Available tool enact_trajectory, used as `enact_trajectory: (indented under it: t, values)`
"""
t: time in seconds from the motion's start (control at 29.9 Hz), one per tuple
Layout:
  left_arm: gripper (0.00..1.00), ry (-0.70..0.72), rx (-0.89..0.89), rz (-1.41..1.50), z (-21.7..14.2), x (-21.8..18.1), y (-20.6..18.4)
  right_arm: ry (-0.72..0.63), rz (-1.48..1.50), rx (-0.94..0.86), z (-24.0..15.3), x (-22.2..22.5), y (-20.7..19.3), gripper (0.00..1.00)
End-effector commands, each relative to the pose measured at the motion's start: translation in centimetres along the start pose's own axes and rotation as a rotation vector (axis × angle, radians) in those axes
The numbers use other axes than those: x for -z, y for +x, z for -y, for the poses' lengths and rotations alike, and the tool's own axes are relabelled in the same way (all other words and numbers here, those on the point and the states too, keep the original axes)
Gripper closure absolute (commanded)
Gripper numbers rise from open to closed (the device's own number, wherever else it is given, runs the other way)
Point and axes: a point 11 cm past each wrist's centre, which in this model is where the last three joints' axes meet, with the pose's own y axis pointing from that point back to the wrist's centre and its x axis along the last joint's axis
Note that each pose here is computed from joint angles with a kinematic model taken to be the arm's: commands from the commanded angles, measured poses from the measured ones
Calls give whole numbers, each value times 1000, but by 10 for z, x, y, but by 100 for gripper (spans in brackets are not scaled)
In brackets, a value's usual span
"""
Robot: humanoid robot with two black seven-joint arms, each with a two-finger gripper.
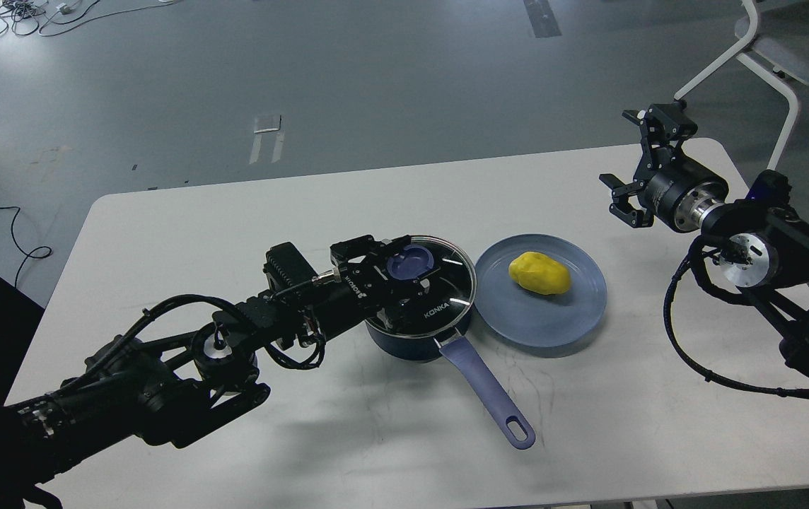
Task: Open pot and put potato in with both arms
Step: 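Lift the glass lid off the saucepan with the left gripper, then lower the lid onto the table beside the saucepan, left gripper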
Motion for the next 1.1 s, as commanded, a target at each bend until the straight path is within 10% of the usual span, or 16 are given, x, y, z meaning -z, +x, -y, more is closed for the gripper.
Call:
enact_trajectory:
  t: [0.0,0.37,0.77,1.07]
  values:
    - [70,-13,-60,-4,3,9,34,3,-2,3,1,2,-1,0]
    - [70,84,-139,6,-30,67,100,12,-3,9,3,6,-4,0]
    - [70,277,26,-61,-141,107,-11,2,-6,11,3,2,-6,0]
    - [70,332,105,-123,-154,104,-63,1,-9,13,4,2,-7,0]
